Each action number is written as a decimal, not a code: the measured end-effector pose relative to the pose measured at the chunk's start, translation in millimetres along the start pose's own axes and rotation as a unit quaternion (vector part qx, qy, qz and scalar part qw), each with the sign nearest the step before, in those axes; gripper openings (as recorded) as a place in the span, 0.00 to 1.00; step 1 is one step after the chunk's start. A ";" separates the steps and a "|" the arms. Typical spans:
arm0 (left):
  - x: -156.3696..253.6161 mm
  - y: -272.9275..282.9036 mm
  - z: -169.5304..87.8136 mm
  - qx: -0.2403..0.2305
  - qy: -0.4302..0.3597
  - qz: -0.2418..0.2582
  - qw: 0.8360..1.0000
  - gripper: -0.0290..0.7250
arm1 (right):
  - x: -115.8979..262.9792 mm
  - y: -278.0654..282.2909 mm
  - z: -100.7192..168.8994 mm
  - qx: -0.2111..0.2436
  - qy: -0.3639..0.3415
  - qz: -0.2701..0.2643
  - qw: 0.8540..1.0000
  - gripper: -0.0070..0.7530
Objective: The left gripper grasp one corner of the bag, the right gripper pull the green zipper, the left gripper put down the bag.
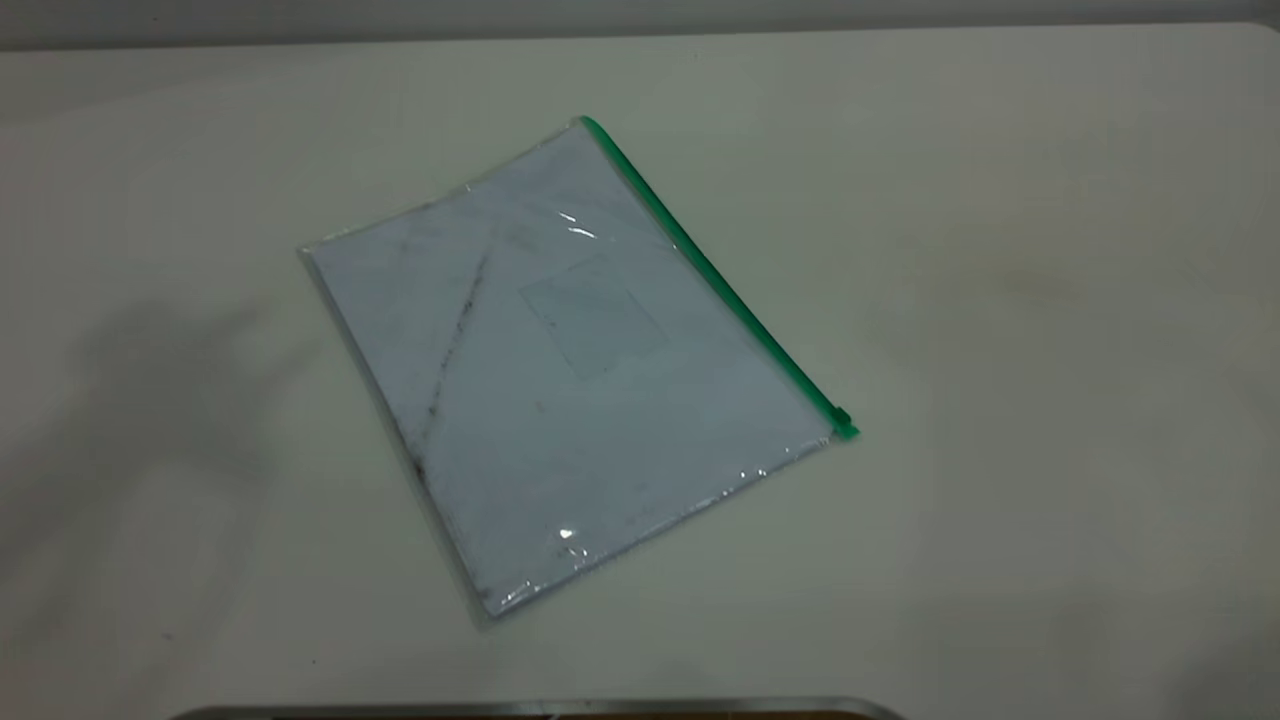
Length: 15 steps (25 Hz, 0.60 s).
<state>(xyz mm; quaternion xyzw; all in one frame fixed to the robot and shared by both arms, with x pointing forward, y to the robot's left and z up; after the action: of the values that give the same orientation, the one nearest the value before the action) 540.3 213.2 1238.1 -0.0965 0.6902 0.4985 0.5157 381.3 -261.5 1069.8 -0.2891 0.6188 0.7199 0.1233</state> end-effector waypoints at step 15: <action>204.2 30.2 -63.7 -0.056 0.094 0.169 0.979 0.70 | 93.5 -44.1 3.0 0.003 -0.054 0.006 0.999 0.52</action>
<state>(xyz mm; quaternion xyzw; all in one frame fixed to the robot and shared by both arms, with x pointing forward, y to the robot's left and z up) 389.8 255.5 1089.0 -0.0536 0.7132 0.6047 0.3503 329.0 -266.5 980.7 -0.2456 0.6150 0.7335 0.1532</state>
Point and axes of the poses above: a point on each arm's last joint axis where the gripper is mounted, y pointing back along that axis away from the gripper, z along the wrist's bending axis when the last joint is at zero, x = y × z, the point moved 7 cm from there along -y, pointing out along that axis toward the gripper, and after that the axes turned 7 degrees about -y, right-handed, at the moved point
